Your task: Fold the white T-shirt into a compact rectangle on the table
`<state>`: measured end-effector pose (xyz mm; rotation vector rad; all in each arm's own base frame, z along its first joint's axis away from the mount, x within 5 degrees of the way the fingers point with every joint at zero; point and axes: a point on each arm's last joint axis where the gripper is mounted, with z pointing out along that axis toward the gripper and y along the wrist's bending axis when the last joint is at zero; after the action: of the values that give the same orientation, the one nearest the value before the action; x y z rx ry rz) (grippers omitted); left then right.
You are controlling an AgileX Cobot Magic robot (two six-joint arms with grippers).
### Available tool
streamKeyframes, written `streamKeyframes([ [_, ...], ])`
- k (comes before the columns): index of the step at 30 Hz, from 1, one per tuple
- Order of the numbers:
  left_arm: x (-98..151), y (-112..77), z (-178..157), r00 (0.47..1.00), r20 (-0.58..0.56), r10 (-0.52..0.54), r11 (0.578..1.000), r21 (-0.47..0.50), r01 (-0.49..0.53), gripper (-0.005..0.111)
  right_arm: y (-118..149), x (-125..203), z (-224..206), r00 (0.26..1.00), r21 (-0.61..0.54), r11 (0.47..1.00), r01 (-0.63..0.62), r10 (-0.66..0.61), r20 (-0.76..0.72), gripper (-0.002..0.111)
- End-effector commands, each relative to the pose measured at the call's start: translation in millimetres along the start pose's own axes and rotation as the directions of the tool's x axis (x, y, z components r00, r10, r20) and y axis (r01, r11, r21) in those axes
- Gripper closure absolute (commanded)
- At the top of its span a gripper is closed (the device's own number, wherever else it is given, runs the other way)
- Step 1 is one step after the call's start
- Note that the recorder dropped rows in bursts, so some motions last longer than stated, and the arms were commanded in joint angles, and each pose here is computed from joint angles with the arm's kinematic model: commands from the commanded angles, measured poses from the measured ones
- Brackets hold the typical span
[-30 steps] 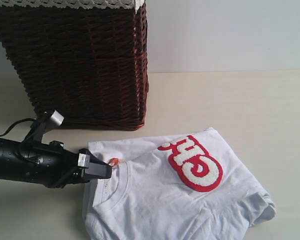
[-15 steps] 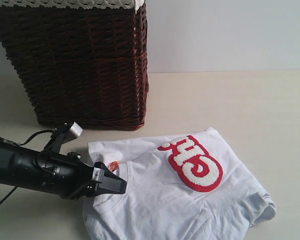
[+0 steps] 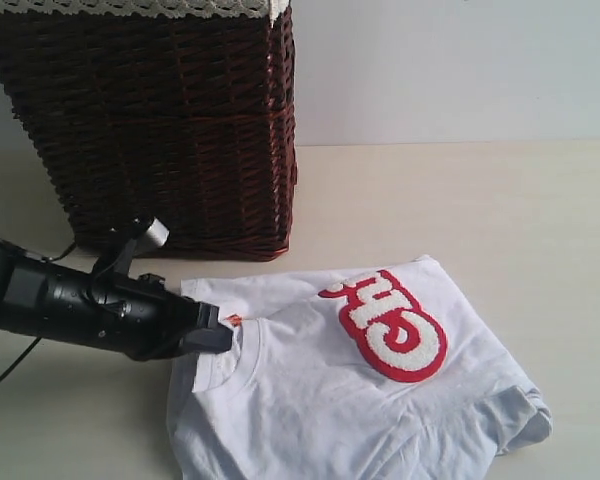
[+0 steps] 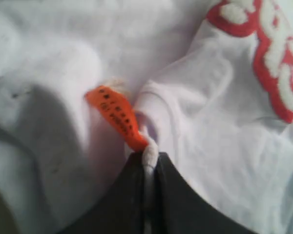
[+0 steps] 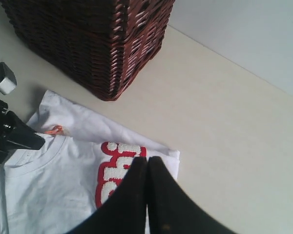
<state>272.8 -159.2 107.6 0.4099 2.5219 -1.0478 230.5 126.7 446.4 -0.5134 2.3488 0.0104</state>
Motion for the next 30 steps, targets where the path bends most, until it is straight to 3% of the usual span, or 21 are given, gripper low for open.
streamKeyframes([
  [1, -30.4, -26.9, -10.8, 0.996, 0.091, 0.025, 0.99, 0.134, -0.038, 0.107, -0.6, -2.1, 3.0, 1.0, 0.004, 1.0, 0.001, -0.001, 0.0, 0.108],
  [6, -67.0, -39.0, -23.8, 0.976, 0.168, 0.141, 0.987, 0.054, -0.152, 0.107, 1.3, -3.3, 10.5, 1.0, 0.005, 1.0, 0.005, -0.005, -0.018, 0.108],
  [11, -83.7, -32.2, -26.7, 0.943, 0.176, 0.281, 0.958, -0.107, -0.266, 0.107, 2.7, -4.0, 16.2, 0.999, 0.006, 1.0, 0.008, -0.008, -0.032, 0.108],
  [15, -86.0, -13.1, -22.4, 0.95, 0.179, 0.255, 0.945, -0.253, -0.206, 0.101, 4.0, -4.7, 21.6, 0.999, 0.007, 1.0, 0.012, -0.011, -0.045, 0.108],
  [18, -82.0, -5.6, -14.4, 0.962, 0.159, 0.223, 0.951, -0.254, -0.178, 0.078, 4.9, -5.1, 25.2, 0.998, 0.007, 1.0, 0.014, -0.013, -0.053, 0.108],
  [22, -78.6, -7.9, -10.1, 0.967, 0.141, 0.211, 0.964, -0.197, -0.181, 0.031, 6.2, -5.7, 30.4, 0.998, 0.008, 1.0, 0.021, -0.021, -0.066, 0.108],
  [23, -78.2, -10.0, -10.4, 0.967, 0.138, 0.212, 0.966, -0.179, -0.186, 0.025, 6.7, -5.9, 32.3, 0.997, 0.007, 1.0, 0.027, -0.026, -0.07, 0.108],
  [26, -78.3, -16.3, -16.1, 0.967, 0.125, 0.22, 0.966, -0.165, -0.199, 0.027, 8.1, -4.3, 40.5, 0.995, 0.012, 0.999, 0.036, -0.035, -0.095, 0.108],
  [30, -80.5, -26.1, -30.2, 0.97, 0.126, 0.209, 0.967, -0.172, -0.187, 0.043, 7.3, 6.8, 56.5, 0.986, 0.054, 0.996, 0.076, -0.066, -0.156, 0.108],
])
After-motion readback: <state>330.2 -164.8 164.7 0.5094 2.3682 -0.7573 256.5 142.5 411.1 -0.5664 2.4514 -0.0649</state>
